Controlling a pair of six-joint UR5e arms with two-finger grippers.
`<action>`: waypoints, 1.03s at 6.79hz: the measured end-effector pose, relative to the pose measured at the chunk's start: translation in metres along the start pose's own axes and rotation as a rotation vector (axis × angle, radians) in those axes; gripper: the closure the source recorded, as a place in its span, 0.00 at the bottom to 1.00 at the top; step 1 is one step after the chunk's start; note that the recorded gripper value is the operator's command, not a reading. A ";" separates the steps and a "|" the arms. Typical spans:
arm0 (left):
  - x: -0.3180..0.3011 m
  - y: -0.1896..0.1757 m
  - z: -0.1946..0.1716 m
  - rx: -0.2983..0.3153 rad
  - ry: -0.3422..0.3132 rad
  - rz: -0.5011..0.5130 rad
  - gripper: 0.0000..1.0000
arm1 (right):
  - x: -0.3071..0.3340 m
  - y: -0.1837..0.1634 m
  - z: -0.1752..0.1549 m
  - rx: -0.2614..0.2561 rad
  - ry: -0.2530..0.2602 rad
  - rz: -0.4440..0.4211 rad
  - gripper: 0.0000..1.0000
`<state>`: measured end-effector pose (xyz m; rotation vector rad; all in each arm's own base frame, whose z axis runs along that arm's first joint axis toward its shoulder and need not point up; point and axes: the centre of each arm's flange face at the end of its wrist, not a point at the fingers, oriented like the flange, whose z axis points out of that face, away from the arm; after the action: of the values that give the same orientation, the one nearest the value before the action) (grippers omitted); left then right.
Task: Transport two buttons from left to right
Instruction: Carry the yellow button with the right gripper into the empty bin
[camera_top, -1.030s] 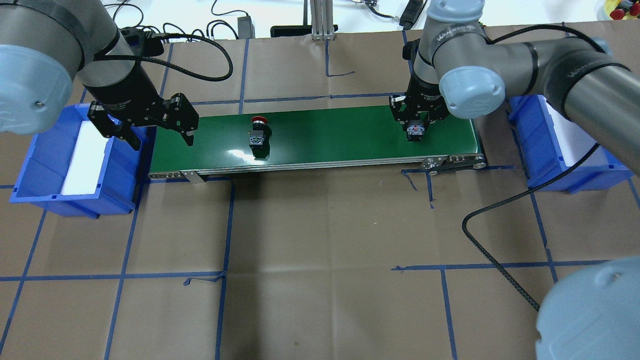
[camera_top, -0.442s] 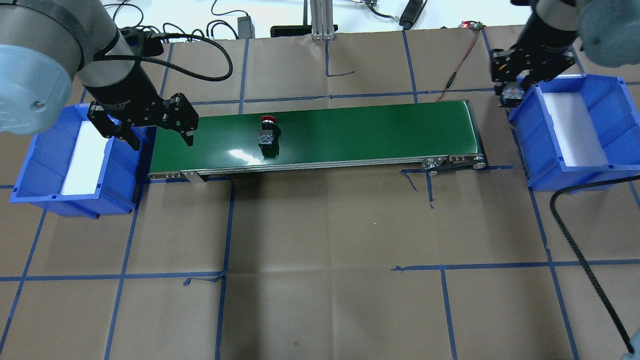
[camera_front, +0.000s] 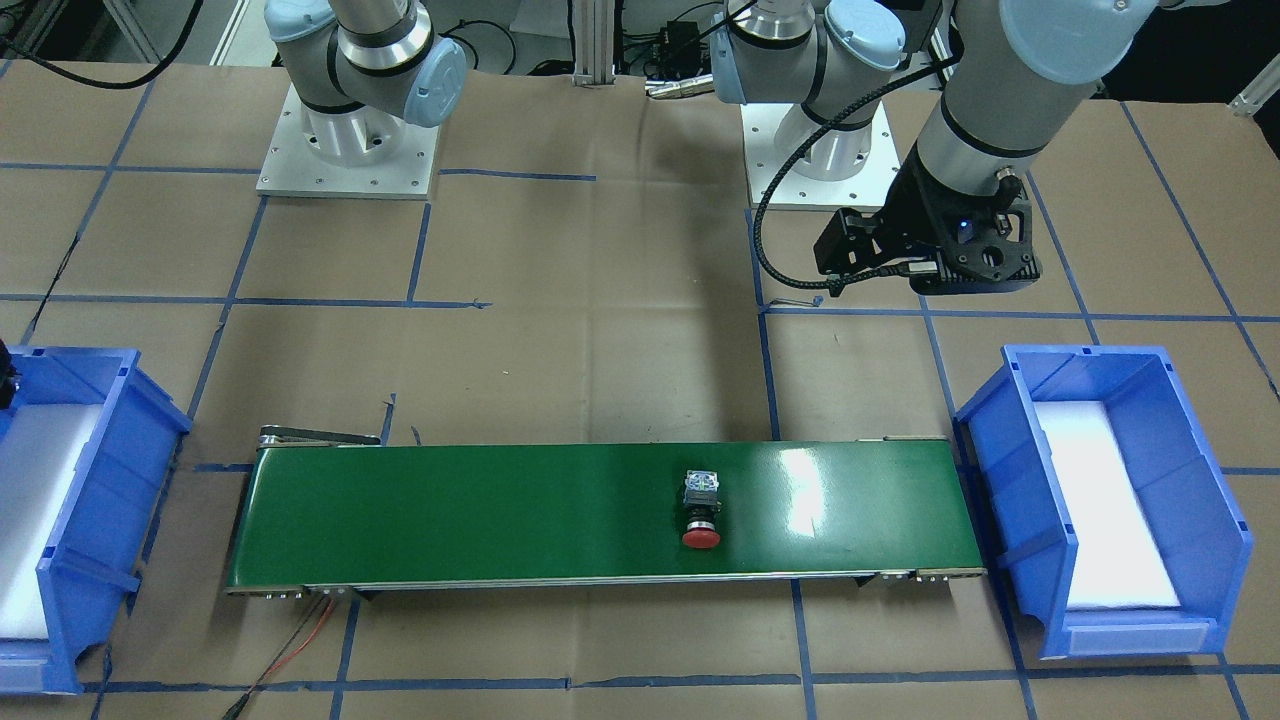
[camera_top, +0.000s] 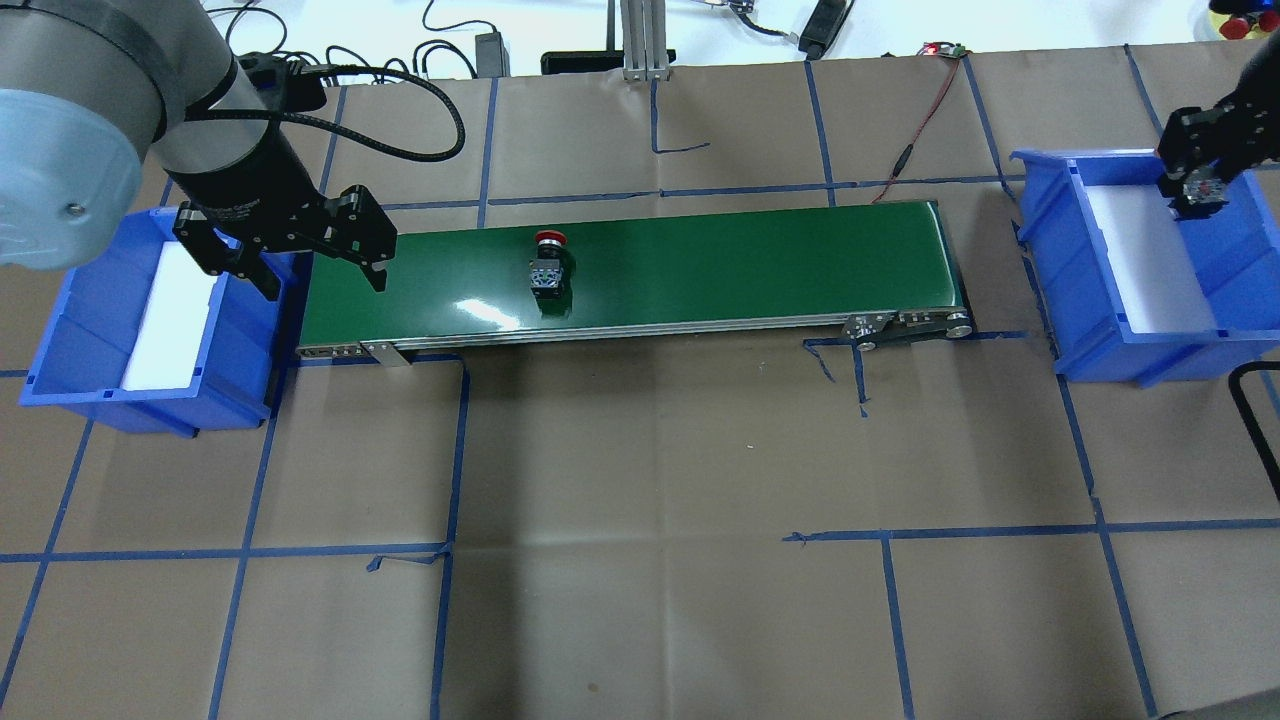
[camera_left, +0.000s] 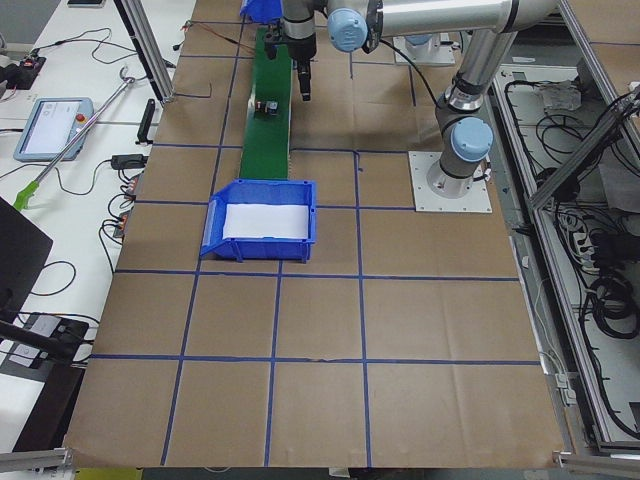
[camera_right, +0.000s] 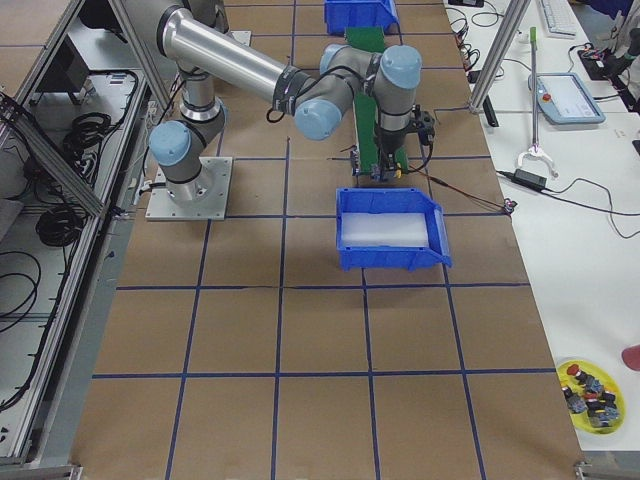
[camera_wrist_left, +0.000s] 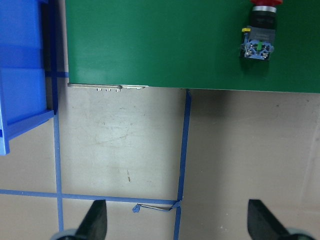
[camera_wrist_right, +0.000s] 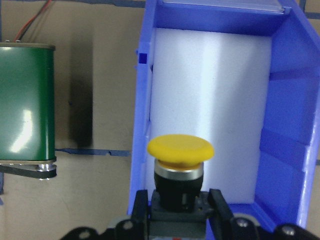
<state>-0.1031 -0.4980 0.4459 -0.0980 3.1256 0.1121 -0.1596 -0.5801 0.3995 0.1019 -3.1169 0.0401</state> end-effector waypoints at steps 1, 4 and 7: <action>0.000 0.000 0.000 -0.001 0.000 0.001 0.00 | 0.019 0.000 0.028 -0.026 0.028 -0.004 0.94; 0.000 0.000 0.001 -0.003 0.000 0.000 0.00 | 0.031 0.007 0.107 -0.077 0.093 -0.015 0.95; 0.000 0.001 0.002 -0.004 0.000 0.000 0.00 | 0.029 0.013 0.151 -0.137 0.055 -0.032 0.94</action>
<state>-0.1031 -0.4967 0.4439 -0.0982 3.1254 0.1189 -0.1932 -0.5729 0.2491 0.1452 -3.0506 -0.1679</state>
